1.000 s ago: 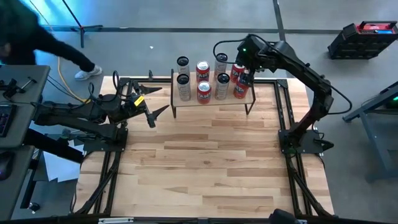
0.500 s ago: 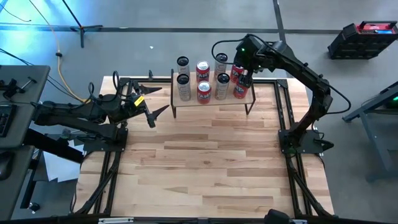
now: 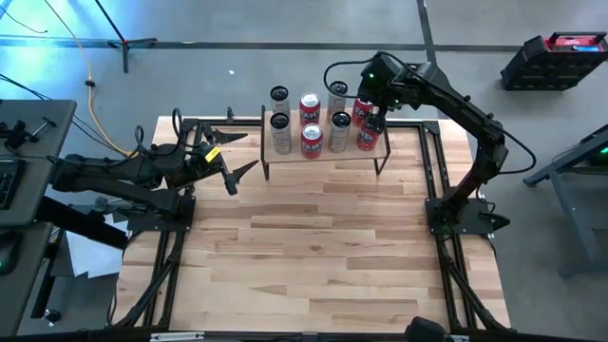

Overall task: Place canned beverage on shelf
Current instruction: Put the red soda can on the shelf aligned with the other red soda can

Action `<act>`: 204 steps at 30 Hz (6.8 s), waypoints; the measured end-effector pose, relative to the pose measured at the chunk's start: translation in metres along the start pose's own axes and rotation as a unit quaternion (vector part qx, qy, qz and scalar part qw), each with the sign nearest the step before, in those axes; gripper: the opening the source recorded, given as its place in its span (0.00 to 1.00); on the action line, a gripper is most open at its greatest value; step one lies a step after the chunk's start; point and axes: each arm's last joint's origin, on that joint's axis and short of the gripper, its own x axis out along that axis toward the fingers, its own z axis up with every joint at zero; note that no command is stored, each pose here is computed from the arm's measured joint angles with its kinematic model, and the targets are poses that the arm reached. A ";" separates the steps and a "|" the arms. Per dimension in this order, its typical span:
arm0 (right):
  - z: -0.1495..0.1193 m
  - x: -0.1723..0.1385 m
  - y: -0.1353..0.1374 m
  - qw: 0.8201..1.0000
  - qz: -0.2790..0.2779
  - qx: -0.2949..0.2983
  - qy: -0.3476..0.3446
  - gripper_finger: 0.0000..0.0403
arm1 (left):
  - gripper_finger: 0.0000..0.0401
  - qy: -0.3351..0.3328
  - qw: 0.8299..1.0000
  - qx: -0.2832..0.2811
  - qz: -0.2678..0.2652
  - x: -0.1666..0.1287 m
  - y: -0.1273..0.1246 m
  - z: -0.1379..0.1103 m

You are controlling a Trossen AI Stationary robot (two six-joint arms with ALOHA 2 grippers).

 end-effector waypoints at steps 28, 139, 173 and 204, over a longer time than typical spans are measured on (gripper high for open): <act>0.005 -0.003 0.015 0.999 0.016 -0.035 -0.010 0.87 | 0.85 0.000 1.000 0.001 -0.001 0.000 0.000 0.000; -0.011 -0.015 0.036 1.000 0.008 0.005 0.010 0.87 | 0.85 -0.019 1.000 0.003 0.016 -0.005 0.005 0.005; -0.003 -0.009 0.016 0.999 -0.003 0.008 -0.036 0.87 | 0.85 -0.022 1.000 0.002 0.017 -0.005 0.005 0.006; 0.001 0.003 0.015 0.999 0.032 -0.006 -0.032 0.87 | 0.85 -0.022 1.000 0.001 0.017 -0.005 0.005 0.006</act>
